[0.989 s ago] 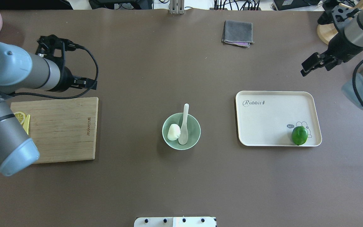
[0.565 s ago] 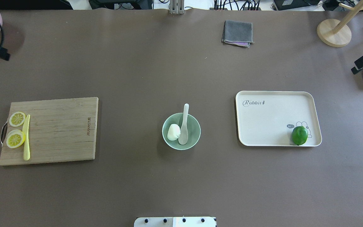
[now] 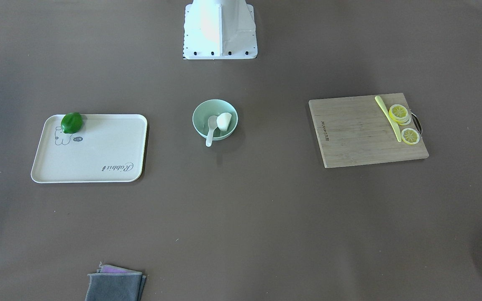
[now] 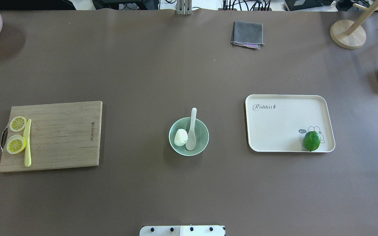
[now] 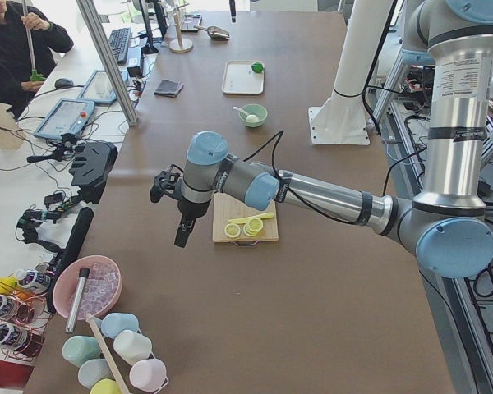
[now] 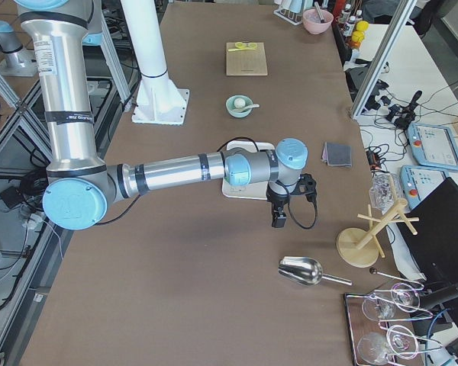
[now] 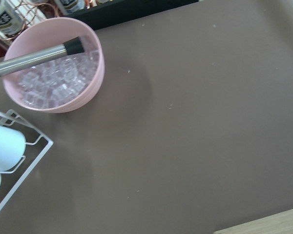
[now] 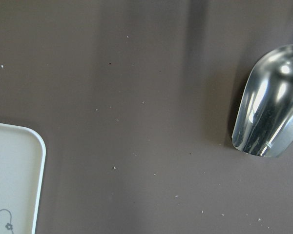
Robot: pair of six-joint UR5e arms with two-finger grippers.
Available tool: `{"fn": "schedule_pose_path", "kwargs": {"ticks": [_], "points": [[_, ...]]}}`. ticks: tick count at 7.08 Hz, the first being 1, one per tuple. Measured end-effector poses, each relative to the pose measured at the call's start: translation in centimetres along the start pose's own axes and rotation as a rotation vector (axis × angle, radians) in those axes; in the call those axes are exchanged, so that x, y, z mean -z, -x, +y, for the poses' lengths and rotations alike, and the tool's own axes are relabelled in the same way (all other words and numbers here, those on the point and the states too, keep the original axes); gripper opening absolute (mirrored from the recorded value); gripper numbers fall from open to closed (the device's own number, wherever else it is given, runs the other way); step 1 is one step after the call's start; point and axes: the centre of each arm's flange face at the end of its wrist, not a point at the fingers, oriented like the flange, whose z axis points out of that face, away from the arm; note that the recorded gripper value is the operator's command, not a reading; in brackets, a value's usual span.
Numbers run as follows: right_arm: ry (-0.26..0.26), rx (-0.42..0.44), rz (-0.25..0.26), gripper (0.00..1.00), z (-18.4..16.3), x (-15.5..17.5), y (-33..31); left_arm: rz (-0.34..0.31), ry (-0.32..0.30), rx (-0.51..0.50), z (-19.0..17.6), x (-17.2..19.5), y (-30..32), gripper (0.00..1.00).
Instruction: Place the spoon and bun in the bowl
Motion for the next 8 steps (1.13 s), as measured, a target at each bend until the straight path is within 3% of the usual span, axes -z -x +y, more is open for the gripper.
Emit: {"fn": "schedule_pose_path", "kwargs": {"ticks": [4, 8], "points": [[-0.006, -0.099, 0.037, 1.0, 2.1, 0.8, -4.5, 0.042, 0.102, 0.122, 1.9, -0.8, 2.9, 0.98], [-0.005, -0.126, 0.056, 1.0, 3.2, 0.7, -6.0, 0.046, 0.113, 0.135, 2.1, -0.9, 3.0, 0.98]]}}
